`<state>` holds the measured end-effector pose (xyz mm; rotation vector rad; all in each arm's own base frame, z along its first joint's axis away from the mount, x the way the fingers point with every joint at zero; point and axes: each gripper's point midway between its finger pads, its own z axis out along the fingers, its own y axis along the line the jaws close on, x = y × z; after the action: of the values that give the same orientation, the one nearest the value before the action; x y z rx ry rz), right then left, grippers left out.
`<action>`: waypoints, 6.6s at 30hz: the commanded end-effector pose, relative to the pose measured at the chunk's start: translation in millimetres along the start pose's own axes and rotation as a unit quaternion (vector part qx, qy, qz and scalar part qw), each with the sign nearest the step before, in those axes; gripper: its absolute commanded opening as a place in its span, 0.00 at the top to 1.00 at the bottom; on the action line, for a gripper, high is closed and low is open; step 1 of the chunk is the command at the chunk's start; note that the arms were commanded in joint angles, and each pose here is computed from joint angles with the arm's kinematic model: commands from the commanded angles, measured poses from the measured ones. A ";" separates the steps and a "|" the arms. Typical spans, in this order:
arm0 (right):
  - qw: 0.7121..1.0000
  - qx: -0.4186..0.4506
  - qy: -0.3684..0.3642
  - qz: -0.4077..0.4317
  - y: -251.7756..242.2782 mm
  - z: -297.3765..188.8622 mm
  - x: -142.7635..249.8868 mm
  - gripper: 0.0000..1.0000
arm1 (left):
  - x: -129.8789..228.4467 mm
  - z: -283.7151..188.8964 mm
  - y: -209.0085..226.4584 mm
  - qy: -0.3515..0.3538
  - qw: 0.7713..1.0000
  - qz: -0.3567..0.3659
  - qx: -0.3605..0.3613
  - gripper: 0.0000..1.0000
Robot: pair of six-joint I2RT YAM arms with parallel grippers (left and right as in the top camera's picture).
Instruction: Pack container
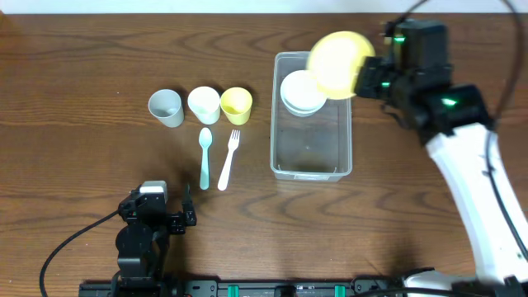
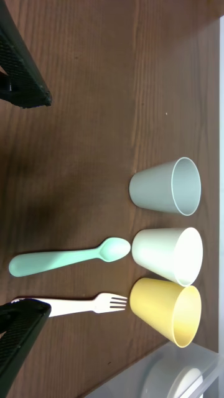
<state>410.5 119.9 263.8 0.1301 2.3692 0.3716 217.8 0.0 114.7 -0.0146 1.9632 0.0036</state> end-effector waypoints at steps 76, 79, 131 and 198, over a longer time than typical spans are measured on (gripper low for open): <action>0.961 0.100 0.258 -0.019 -74.5 104.9 133.6 0.46 | -1.1 -11.0 -54.5 0.051 0.975 -0.149 0.155 0.02; 0.968 0.063 0.240 -0.031 -61.5 104.9 123.5 0.42 | -23.1 -14.4 -46.6 0.049 0.979 -0.148 0.131 0.02; 0.952 0.134 0.076 0.264 -212.4 -34.2 40.8 0.01 | -72.6 213.7 51.3 0.365 0.902 -0.212 -0.097 0.07; 0.952 0.134 0.076 0.264 -212.3 -34.1 40.8 0.01 | -52.9 162.7 -307.0 0.447 0.875 0.085 0.163 0.42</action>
<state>359.9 -80.5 198.1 0.8800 2.5050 0.3062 385.3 -300.8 49.5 0.4791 2.9647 -0.1908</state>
